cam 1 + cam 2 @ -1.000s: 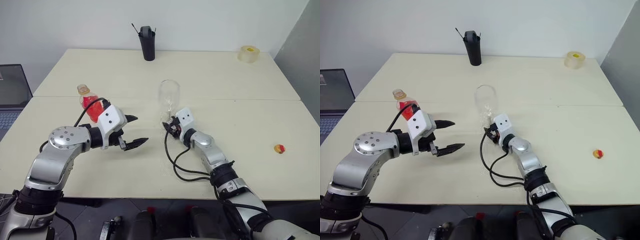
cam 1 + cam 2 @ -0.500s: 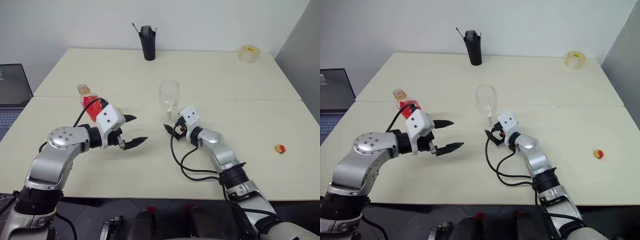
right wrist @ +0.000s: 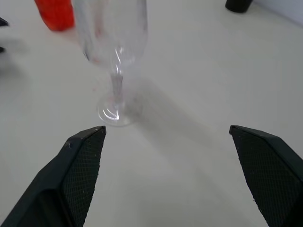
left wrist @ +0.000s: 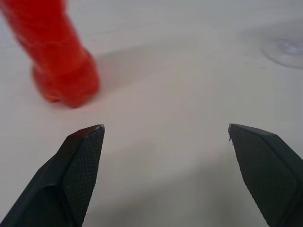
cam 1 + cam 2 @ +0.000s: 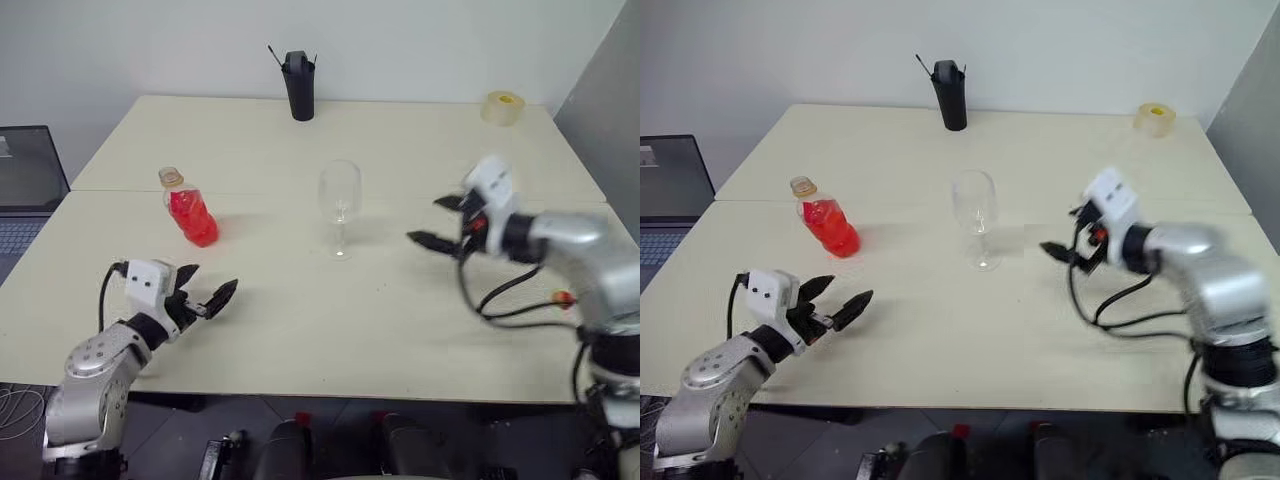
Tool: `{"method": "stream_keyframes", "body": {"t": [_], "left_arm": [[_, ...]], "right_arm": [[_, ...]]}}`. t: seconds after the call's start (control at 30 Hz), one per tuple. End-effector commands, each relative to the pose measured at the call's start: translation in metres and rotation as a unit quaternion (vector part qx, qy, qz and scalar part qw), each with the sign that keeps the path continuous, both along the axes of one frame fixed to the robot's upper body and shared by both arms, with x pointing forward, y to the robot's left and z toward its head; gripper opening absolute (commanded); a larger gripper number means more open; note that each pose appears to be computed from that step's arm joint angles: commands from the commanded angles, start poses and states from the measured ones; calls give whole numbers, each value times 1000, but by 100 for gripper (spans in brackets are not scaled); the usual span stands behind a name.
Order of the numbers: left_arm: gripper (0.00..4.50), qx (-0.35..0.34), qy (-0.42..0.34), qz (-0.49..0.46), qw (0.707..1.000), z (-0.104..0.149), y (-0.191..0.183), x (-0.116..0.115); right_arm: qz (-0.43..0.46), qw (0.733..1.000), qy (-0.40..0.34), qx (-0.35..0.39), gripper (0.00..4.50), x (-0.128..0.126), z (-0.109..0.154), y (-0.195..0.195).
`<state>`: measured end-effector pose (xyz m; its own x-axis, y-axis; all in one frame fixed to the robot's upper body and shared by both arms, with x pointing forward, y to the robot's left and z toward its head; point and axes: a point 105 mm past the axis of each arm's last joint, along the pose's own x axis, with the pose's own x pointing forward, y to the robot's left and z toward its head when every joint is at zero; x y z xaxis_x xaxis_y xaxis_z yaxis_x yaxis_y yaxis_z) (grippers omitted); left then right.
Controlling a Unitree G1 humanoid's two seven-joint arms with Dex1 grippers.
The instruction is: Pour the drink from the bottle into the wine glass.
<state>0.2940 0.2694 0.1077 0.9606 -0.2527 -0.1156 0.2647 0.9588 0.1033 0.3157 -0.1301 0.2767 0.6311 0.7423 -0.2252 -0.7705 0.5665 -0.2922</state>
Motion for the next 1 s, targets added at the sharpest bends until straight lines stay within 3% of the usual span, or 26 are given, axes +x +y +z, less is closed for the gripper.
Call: {"method": "stream_keyframes", "body": {"t": [0.03,0.13,0.3,0.67,1.0], "left_arm": [[450,9,-61,36,997,23,7,13],[450,11,-78,64,995,29,8,26],[450,19,-94,108,990,36,6,42],[450,2,-108,136,985,40,7,61],[450,-8,-105,135,985,39,12,95]], "right_arm": [[91,995,-33,16,446,-23,38,35],[140,989,-35,22,446,-33,52,65],[156,987,-15,25,446,-32,48,88],[149,989,-14,16,446,-31,45,95],[138,990,-12,11,446,-29,43,93]]}}
